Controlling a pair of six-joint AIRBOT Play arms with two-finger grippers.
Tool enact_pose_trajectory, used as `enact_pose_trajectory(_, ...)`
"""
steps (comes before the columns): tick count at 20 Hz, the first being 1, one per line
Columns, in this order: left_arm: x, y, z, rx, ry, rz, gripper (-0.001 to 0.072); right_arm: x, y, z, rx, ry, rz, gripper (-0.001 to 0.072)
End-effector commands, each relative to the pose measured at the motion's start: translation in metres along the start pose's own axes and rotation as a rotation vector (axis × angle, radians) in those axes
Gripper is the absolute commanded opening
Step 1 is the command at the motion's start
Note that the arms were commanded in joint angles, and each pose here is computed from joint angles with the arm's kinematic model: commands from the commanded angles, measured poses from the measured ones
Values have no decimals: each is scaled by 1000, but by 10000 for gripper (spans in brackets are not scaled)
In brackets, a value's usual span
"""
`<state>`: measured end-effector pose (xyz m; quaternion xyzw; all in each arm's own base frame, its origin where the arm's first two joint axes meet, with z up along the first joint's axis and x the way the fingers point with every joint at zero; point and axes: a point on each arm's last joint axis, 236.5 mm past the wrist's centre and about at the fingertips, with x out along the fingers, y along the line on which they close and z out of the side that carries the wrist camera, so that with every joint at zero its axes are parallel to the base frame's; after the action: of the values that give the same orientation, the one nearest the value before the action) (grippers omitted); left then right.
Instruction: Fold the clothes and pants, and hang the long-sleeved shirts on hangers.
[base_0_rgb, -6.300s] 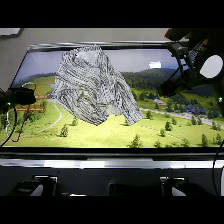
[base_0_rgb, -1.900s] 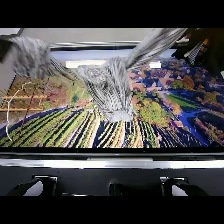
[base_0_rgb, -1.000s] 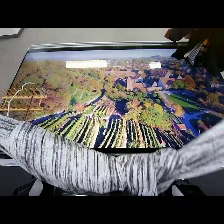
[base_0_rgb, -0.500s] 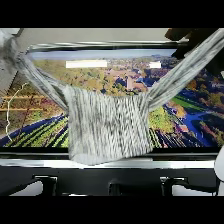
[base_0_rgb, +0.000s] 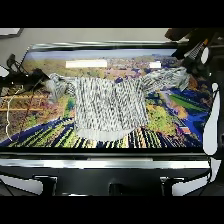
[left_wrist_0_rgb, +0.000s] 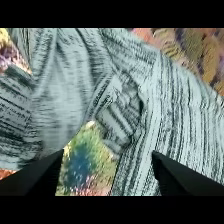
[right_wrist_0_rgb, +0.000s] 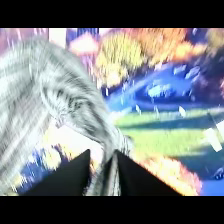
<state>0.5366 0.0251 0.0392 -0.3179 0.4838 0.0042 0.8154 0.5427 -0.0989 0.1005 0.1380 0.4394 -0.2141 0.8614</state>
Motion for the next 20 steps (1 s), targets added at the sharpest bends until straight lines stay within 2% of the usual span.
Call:
enact_pose_trajectory(1,2,11,-25,-22,117,15,683,-1,1,-39,-228,161,25,405)
enact_pose_trajectory(2,-11,11,-20,-20,97,17,683,-12,-4,-45,-321,189,21,477)
enact_pose_trajectory(3,-26,17,-17,-13,84,36,683,-22,-9,-49,-293,221,57,506)
enact_pose_trajectory(8,-69,69,-65,-72,91,105,683,-40,-31,-102,-107,440,371,512)
enact_pose_trajectory(9,-67,75,-85,-102,97,88,683,-37,-31,-127,-56,509,424,582)
enact_pose_trajectory(10,-62,77,-108,-130,109,51,683,-34,-25,-153,-19,575,486,622)
enact_pose_trajectory(13,-38,82,-177,-230,177,6,682,-19,10,-224,17,705,634,623)
enact_pose_trajectory(15,-22,84,-218,-249,256,10,682,2,26,-257,31,702,629,624)
enact_pose_trajectory(17,-14,79,-241,-206,306,13,681,18,39,-279,33,688,605,689)
enact_pose_trajectory(20,-6,65,-249,-136,318,4,681,28,58,-306,-26,712,601,689)
